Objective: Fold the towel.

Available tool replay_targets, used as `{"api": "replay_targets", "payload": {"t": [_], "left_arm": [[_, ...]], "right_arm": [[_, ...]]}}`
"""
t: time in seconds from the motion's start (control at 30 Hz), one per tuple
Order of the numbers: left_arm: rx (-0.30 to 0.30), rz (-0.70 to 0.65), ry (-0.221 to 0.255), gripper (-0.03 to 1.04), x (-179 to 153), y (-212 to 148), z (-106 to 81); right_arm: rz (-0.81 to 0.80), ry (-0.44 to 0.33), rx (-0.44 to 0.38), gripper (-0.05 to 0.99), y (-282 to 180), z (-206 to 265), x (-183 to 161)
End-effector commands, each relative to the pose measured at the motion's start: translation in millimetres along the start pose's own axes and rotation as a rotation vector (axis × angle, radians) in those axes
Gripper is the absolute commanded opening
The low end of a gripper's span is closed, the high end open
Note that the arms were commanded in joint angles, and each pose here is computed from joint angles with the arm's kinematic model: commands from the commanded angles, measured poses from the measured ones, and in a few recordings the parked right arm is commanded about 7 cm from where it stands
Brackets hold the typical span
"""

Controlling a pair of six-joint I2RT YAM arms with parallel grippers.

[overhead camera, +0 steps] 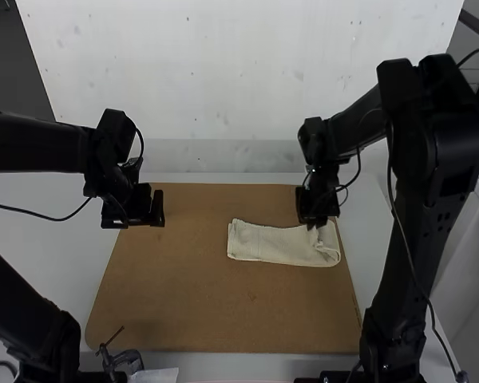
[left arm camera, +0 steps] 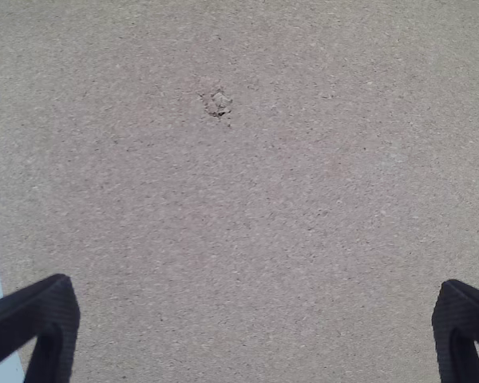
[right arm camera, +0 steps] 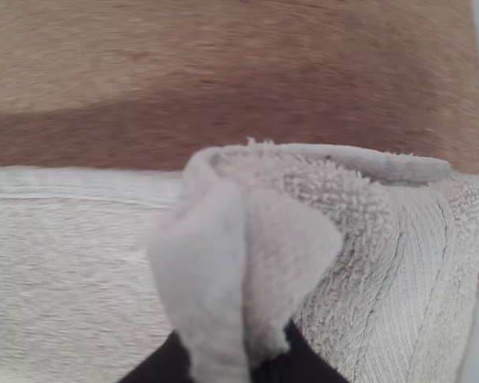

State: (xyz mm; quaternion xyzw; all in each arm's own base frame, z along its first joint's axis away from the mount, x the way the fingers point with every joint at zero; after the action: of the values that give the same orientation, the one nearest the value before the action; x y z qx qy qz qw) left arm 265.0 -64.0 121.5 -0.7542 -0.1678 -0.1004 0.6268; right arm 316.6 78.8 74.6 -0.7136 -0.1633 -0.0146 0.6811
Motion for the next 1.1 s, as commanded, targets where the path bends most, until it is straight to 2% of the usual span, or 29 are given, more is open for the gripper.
{"api": "replay_targets", "payload": {"t": [0.0, 0.23, 0.43, 0.8, 0.93, 0.97, 1.03, 1.07], "left_arm": [[-0.003, -0.039, 0.006, 1.00, 3, -8, 6.7], [0.013, -0.052, -0.007, 1.00, 1, -12, 20.7], [0.026, -0.062, -0.020, 1.00, -2, -14, 31.7], [0.028, -0.051, -0.028, 1.00, -8, -12, 37.1], [0.025, -0.044, -0.029, 1.00, -11, -10, 37.3], [0.020, -0.043, -0.029, 1.00, -11, -10, 36.9], [0.020, -0.045, -0.029, 1.00, -11, -9, 37.0], [0.019, -0.045, -0.029, 1.00, -11, -9, 37.0]], "right_arm": [[-0.019, -0.001, -0.020, 0.02, -2, 43, 17], [-0.007, -0.082, -0.013, 0.02, 2, 113, 29], [-0.030, -0.130, -0.023, 0.02, -3, 153, 41], [-0.008, -0.180, -0.036, 0.02, 4, 193, 55], [-0.024, -0.173, -0.021, 0.02, 3, 197, 59], [-0.026, -0.171, -0.020, 0.10, 3, 197, 59], [-0.043, -0.162, -0.012, 0.34, -5, 195, 63], [-0.056, -0.156, -0.005, 0.42, -12, 193, 65]]}}
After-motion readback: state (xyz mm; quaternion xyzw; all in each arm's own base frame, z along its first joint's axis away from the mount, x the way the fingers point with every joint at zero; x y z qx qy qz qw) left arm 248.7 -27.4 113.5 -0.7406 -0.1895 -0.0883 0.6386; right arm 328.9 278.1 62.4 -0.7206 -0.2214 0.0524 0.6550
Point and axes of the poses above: each hand's point on the last joint's axis, 136 mm out from that joint toward the fingers, its own y axis out along the fingers, its own z axis along the line the jaws close on, x = y × z, the point moved 7 cm from there along -y, back along the fingers, and after that the axes turned 9 degrees about -y, right-handed, at the moved point
